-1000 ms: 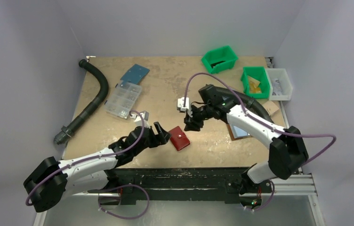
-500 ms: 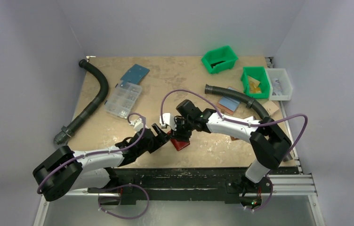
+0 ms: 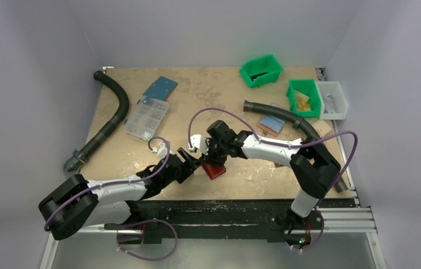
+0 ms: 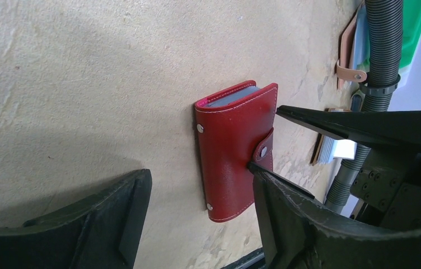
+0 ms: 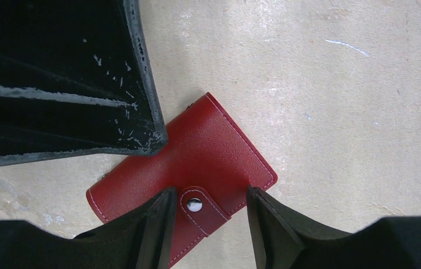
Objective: Take the credit cards out of the card holder
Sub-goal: Open the card holder at the center of the board.
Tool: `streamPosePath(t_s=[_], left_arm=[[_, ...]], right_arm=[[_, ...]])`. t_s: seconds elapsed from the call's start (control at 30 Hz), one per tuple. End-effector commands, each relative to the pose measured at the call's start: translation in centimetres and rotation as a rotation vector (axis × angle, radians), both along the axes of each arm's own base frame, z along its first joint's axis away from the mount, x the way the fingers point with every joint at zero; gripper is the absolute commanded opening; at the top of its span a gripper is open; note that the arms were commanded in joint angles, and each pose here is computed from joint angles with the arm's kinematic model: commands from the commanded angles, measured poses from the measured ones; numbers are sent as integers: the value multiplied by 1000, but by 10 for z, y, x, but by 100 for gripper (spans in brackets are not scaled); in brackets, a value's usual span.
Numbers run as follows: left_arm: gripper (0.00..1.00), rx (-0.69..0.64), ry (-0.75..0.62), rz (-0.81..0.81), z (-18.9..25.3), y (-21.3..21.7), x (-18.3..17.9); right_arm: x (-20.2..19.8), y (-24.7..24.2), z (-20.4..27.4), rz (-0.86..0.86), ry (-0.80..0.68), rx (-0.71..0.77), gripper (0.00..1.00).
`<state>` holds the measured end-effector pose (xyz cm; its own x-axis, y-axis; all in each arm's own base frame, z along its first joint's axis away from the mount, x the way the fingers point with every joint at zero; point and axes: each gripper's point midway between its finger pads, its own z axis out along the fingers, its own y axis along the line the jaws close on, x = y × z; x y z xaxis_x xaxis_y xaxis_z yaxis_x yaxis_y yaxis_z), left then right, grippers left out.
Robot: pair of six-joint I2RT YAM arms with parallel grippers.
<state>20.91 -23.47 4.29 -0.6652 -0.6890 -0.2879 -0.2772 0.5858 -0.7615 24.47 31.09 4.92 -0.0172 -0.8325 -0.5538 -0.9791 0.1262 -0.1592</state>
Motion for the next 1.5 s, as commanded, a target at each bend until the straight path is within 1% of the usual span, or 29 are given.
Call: streamPosePath(t_s=[0.0, 0.1, 0.23, 0.53, 0.77, 0.87, 0.97, 1.1, 1.23, 1.43, 1.47], left_arm=[[70, -32, 7, 19, -1, 1, -1], [70, -39, 9, 19, -1, 2, -2], [70, -41, 7, 20, 0, 2, -2], [70, -47, 0, 12, 1, 1, -2], [70, -50, -6, 2, 2, 0, -3], [70, -53, -10, 0, 4, -1, -3], [70, -54, -12, -3, 4, -1, -3], [70, -52, -12, -4, 4, -1, -3], [70, -52, -11, -5, 3, 0, -4], [70, -57, -15, -10, 3, 0, -4], [70, -57, -17, -13, 2, -1, -5]], right_arm=[[3, 0, -8, -15, -13, -29, 57], [2, -2, -9, -7, -16, -43, 58], [-6, 0, -3, 27, 6, -23, 63], [-12, 0, 0, 67, 23, -17, 67], [-22, 10, 18, 112, 55, 59, 67], [-21, 8, 19, 105, 56, 60, 67], [-14, 4, 11, 68, 38, 29, 67], [-1, -2, 3, 22, -5, -12, 64], [6, -4, 3, -10, -30, -22, 59], [10, -6, -1, -28, -33, -35, 46], [10, -6, -1, -29, -34, -34, 42]])
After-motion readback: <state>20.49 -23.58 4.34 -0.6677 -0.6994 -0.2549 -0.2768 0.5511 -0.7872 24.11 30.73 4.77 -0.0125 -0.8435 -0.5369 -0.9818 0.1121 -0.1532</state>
